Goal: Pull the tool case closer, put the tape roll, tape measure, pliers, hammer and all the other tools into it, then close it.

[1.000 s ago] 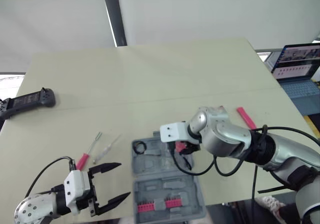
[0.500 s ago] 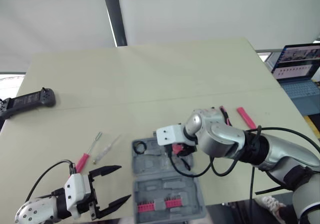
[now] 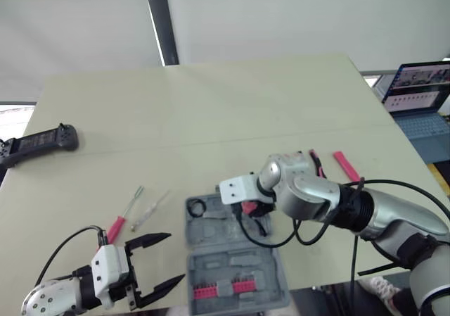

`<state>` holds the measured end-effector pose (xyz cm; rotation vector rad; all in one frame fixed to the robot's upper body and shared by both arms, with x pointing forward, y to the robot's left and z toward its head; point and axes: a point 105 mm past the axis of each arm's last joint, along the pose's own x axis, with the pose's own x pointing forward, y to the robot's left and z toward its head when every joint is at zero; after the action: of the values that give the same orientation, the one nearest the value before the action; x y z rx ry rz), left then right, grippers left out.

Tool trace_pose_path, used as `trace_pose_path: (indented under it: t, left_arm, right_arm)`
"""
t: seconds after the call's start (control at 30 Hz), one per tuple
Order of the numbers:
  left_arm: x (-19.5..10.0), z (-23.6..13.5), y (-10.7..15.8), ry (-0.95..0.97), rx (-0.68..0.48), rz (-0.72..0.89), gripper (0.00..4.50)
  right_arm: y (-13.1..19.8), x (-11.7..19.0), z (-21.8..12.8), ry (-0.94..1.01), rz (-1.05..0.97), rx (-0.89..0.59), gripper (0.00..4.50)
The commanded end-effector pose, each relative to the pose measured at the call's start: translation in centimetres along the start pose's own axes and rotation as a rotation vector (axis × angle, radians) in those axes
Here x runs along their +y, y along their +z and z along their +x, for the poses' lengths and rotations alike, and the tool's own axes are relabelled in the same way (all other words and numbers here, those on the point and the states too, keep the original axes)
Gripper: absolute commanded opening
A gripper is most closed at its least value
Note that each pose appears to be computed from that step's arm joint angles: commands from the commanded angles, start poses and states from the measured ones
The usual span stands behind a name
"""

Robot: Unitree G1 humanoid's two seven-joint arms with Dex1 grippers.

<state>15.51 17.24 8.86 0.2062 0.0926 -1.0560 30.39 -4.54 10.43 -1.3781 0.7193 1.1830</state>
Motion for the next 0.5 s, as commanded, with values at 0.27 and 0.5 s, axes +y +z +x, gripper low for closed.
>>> trace_pose_path:
  t: [0.27,0.5]
  left_arm:
    - [-0.58,0.32,0.7,-0.016,-0.011,0.01,4.5]
    - [-0.59,0.58,0.9,-0.023,-0.015,0.011,4.5]
  right_arm:
    - [1.01,-0.48,-0.45,-0.034,-0.04,-0.015,2.95]
    - [1.3,-0.37,-1.02,-0.032,-0.049,-0.029,4.43]
